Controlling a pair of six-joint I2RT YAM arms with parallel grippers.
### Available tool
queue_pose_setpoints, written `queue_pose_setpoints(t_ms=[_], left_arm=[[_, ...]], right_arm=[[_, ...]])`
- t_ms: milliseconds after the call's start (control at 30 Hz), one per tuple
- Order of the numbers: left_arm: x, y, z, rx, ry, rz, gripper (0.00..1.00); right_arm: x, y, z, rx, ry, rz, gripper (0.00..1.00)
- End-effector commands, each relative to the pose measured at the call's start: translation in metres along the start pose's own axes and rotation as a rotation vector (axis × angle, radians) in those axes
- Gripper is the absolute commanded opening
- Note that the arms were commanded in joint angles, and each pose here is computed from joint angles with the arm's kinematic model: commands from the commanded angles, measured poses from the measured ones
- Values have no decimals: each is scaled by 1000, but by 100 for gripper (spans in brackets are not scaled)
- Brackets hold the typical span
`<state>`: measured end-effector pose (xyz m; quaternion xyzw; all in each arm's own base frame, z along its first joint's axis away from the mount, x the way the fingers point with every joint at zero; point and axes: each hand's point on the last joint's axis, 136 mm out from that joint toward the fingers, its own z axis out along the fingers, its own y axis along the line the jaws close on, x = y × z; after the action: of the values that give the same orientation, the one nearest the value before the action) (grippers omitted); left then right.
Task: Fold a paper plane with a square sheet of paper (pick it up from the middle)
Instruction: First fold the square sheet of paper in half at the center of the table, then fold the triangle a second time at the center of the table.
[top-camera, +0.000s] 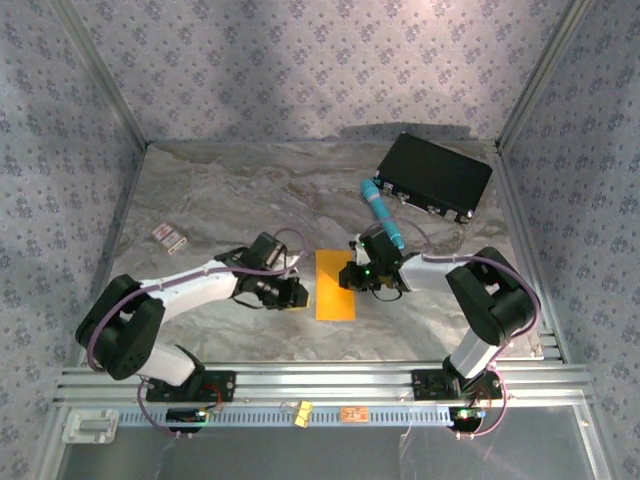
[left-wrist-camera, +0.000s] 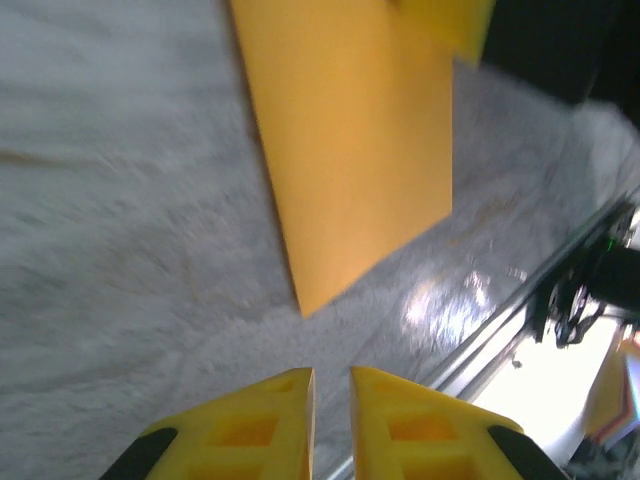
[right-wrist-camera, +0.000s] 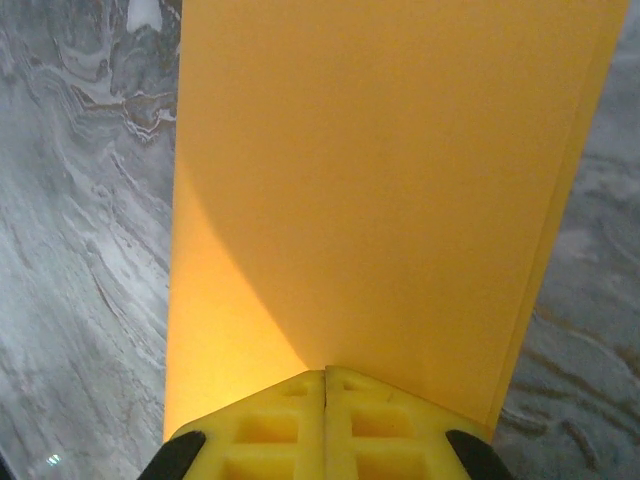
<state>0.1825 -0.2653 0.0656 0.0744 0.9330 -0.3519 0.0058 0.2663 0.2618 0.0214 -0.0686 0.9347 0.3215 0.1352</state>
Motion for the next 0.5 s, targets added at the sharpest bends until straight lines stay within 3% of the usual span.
queue_pose_setpoints(t_ms=[0,167,467], left_arm=[[-31,4,-12,-1,-92,-72,17],[-66,-17,-12,68,-109,-65,17],[-105,-33,11,100,-72,-29,17]], right_arm=[[22,-16,-1,81,149,-81,0],[0,7,-20,54,56,-84,0],[19,-20,-59,87,-172,200,12]])
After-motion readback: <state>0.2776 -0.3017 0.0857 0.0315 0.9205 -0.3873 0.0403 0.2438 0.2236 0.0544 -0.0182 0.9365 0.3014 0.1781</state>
